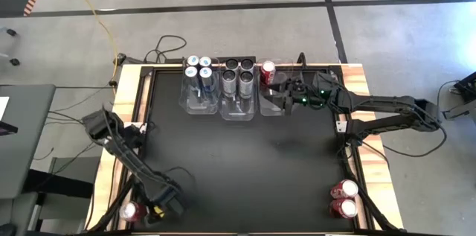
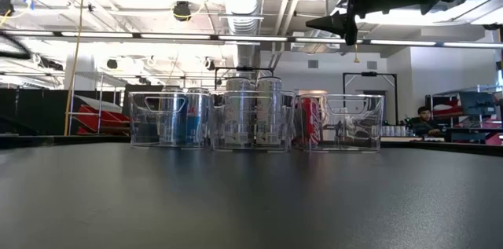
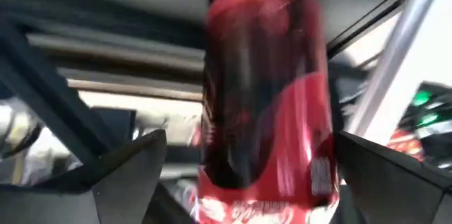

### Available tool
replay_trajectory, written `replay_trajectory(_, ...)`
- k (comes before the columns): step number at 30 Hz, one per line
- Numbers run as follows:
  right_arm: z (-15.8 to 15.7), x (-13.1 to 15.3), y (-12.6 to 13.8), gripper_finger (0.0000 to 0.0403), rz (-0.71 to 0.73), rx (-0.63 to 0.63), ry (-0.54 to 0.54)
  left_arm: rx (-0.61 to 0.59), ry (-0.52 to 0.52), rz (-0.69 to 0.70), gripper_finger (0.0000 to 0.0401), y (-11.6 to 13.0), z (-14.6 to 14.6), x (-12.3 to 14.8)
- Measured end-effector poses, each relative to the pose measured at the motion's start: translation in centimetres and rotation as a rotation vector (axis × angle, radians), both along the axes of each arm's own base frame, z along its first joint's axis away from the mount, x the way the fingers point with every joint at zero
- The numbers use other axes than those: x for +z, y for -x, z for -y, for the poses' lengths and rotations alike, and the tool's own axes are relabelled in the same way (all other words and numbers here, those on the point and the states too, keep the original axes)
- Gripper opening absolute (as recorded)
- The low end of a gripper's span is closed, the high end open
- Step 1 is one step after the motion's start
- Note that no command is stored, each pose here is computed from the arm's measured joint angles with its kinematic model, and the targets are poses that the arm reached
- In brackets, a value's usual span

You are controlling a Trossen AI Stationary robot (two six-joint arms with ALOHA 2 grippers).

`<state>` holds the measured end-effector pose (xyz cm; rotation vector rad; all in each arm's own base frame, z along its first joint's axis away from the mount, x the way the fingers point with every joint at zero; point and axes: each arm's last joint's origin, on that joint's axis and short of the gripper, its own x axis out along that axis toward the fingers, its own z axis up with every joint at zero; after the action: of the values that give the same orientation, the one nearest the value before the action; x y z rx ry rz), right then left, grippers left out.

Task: Sort soda cans
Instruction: Put the bottom left red soda can into the right transparent bin

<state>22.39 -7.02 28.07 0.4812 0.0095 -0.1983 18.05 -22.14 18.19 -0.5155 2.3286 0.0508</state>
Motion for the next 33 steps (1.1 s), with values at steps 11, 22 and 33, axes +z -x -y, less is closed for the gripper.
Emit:
replay_trajectory(11,0.0,0.0,0.0,0.034,-0.005,0.019,0.005,-0.081,0.106,-0.026,0.0396,1.8,2.3,-0.5)
replay_trajectory(22,0.0,0.0,0.0,0.0327,-0.004,0.02,0.005,-0.009,-0.014,0.003,0.0289,0.7,1.3,-0.6)
replay_trajectory(33,0.0,1.2,1.3,0.0325,0.052,0.018,0.008,-0.038,-0.131,0.003,0.0306,-2.2,-4.2,-0.2)
